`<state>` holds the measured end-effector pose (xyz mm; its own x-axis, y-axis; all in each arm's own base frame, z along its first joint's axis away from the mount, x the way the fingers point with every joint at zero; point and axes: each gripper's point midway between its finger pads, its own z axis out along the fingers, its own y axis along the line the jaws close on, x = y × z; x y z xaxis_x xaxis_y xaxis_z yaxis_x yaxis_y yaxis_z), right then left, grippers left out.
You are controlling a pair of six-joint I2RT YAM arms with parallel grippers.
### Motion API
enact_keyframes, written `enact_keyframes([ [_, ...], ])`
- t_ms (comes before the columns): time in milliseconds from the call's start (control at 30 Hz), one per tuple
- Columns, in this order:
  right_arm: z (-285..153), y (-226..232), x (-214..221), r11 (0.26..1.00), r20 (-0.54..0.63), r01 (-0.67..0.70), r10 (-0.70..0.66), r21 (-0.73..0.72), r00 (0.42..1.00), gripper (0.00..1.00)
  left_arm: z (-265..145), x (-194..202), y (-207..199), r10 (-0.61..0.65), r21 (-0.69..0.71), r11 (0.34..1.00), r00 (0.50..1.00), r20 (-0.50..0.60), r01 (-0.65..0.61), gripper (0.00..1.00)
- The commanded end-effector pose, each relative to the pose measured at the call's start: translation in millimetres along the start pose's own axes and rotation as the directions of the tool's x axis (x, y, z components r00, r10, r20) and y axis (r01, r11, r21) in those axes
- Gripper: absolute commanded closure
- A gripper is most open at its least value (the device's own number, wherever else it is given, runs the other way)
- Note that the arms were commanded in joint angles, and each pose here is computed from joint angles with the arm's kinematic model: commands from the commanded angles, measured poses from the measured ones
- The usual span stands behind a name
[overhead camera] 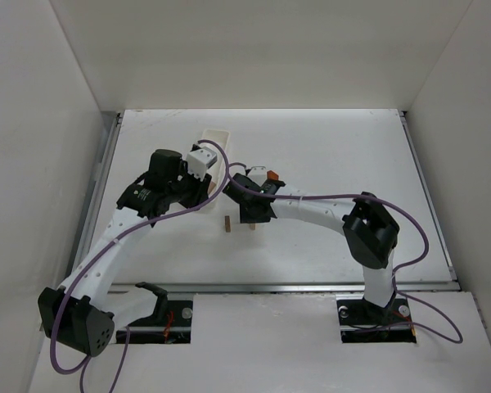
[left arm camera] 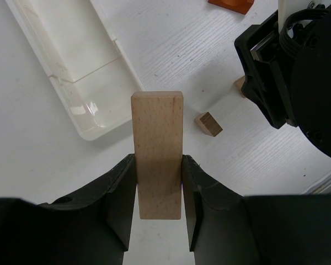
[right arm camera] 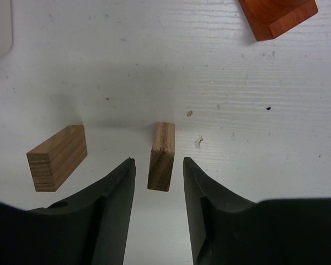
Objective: Build the wood block tower
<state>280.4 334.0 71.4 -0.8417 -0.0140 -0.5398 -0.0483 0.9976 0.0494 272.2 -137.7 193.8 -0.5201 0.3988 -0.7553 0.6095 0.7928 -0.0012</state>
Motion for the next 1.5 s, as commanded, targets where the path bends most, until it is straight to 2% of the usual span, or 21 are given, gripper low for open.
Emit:
enact_keyframes([
  [0,-4.6,14.3,-8.9,0.999,0.025,-0.005,0.006,-0.041,1.0,0.54,-6.4,-8.4,-0.3,0.012,-0.002,1.0,0.999,0.05,-0.012,1.0],
  [67,-8.3,16.8,-13.2,0.998,0.037,-0.013,0.015,-0.056,0.999,0.54,-6.4,-8.4,-0.3,0.012,-0.002,1.0,0.999,0.05,-0.012,1.0],
  [133,-9.8,14.7,-12.5,0.998,0.038,-0.004,0.006,-0.055,0.999,0.61,-6.4,-8.4,-0.3,0.012,-0.002,1.0,0.999,0.05,-0.012,1.0],
  [300,-10.4,18.7,-11.5,0.997,0.029,-0.007,0.009,-0.075,1.0,0.68,-6.4,-8.4,-0.3,0.012,-0.002,1.0,0.999,0.05,-0.012,1.0],
  [633,-7.2,18.3,-9.2,0.998,0.023,-0.003,0.005,-0.069,1.0,0.74,-6.4,-8.4,-0.3,0.012,-0.002,1.0,0.999,0.05,-0.012,1.0],
  [833,-6.8,17.3,-10.4,0.998,0.03,-0.004,0.006,-0.063,1.0,0.55,-6.4,-8.4,-0.3,0.012,-0.002,1.0,0.999,0.05,-0.012,1.0],
  [967,-10.1,17.7,-12.6,0.998,0.035,-0.007,0.01,-0.069,0.999,0.5,-6.4,-8.4,-0.3,0.012,-0.002,1.0,0.999,0.05,-0.012,1.0],
  [1233,-46.9,14.6,-41.4,0.993,0.116,-0.051,0.063,-0.108,0.991,0.49,-6.7,-6.1,-0.4,0.019,0.0,1.0,0.999,0.041,-0.019,1.0],
  [1400,-66.4,-9.0,-54.2,0.987,0.143,-0.104,0.121,-0.123,0.982,0.47,-5.3,-8.4,1.4,0.043,0.001,0.999,0.999,0.031,-0.043,1.0],
  [1467,-80.3,-24.8,-68.7,0.98,0.171,-0.145,0.167,-0.138,0.971,0.47,-7.2,-19.8,-4.5,0.067,0.042,0.997,0.996,0.059,-0.069,1.0],
])
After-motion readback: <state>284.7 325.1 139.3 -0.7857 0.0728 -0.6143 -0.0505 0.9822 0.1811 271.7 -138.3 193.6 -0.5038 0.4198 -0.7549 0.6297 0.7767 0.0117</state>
